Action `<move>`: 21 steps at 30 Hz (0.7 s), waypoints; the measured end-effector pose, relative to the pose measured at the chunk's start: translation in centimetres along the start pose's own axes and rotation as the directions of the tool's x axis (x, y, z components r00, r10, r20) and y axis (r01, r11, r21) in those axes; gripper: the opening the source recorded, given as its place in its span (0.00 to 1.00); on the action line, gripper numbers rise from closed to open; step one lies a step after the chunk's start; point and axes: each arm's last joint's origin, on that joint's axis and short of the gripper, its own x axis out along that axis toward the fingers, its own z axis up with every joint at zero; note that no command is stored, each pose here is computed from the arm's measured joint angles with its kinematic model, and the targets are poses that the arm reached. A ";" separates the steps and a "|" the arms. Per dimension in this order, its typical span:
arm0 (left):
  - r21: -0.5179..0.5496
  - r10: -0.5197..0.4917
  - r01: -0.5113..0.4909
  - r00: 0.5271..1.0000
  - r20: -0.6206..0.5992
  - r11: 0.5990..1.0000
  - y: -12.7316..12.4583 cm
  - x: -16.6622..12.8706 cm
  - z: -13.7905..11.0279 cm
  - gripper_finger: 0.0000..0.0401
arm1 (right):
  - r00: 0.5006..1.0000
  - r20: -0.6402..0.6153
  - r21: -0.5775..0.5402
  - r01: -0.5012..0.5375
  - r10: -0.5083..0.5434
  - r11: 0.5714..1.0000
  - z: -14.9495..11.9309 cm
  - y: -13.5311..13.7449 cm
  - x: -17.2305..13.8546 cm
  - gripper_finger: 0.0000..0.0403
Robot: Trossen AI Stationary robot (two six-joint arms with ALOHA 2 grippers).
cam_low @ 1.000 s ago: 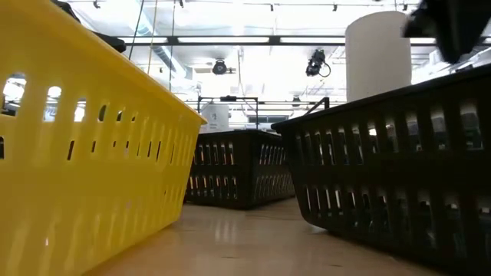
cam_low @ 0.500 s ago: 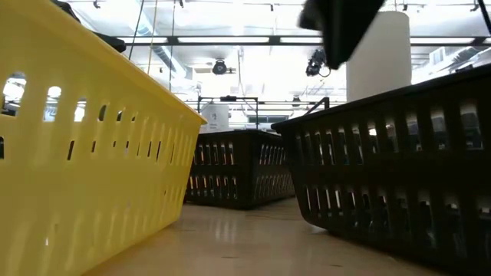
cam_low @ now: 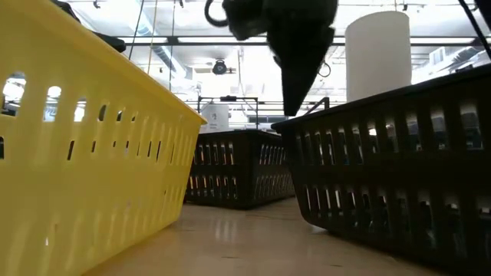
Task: Stack baskets on shelf by color
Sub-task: Stack the top right black bin on the bottom black bin
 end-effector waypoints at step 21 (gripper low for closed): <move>0.000 0.000 0.000 1.000 -0.001 1.000 0.0 0.0 0.0 0.08 | 0.981 -0.048 0.142 -0.180 0.188 0.973 1.9 -5.4 5.9 0.35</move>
